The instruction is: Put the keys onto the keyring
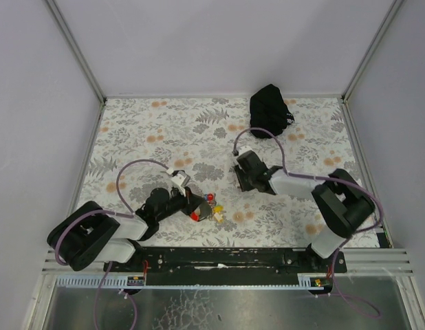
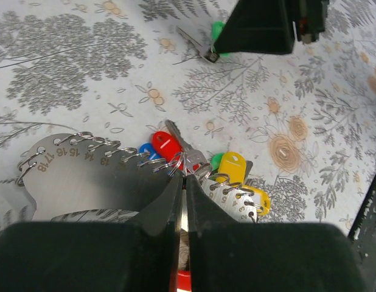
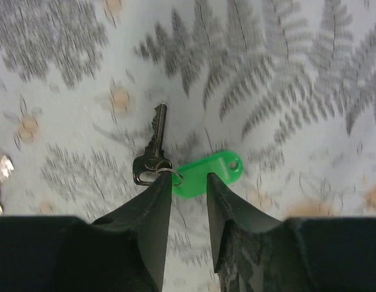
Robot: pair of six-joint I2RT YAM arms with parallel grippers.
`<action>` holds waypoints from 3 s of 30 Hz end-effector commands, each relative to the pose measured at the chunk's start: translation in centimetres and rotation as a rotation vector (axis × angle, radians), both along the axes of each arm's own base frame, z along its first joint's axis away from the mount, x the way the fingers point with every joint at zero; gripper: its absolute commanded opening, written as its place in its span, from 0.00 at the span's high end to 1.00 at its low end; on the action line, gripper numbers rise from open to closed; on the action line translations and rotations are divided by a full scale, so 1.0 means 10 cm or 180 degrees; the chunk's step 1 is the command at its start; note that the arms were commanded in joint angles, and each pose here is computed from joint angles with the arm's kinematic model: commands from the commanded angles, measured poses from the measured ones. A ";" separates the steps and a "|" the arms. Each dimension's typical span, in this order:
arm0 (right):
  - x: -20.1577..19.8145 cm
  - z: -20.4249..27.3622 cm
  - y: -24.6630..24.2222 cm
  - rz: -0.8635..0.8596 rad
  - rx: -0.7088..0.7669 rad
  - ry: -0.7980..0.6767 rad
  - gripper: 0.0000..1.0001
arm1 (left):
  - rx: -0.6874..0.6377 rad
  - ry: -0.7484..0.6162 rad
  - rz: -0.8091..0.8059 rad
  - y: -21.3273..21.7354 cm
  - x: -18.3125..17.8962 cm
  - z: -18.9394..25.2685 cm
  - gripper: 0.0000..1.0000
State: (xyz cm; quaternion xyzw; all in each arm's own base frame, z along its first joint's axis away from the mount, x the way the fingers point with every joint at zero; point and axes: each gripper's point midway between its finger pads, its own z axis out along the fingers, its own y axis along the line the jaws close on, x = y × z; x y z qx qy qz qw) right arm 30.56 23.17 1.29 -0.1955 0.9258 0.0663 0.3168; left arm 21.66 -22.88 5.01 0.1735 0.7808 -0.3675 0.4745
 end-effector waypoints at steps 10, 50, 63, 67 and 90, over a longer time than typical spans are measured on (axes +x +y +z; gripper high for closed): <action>-0.35 1.13 -0.23 0.0257 0.0719 -0.0955 0.41 | -0.0108 -0.0472 -0.0520 -0.31 -0.03 0.41 1.00; -0.29 0.29 0.00 0.2730 -0.0036 -0.0091 0.55 | -0.0187 -0.0465 -0.0593 -0.35 -0.06 0.45 1.00; -0.34 0.07 -0.13 0.2557 -0.0135 0.0301 0.58 | -0.0198 -0.0469 -0.0619 -0.36 -0.07 0.46 1.00; -0.35 0.02 -0.14 0.2486 -0.0110 0.0364 0.61 | -0.0206 -0.0471 -0.0624 -0.36 -0.08 0.47 1.00; -0.53 0.50 0.01 0.1266 0.0669 0.0138 0.96 | -0.0246 -0.0553 -0.0653 -0.35 -0.11 0.59 1.00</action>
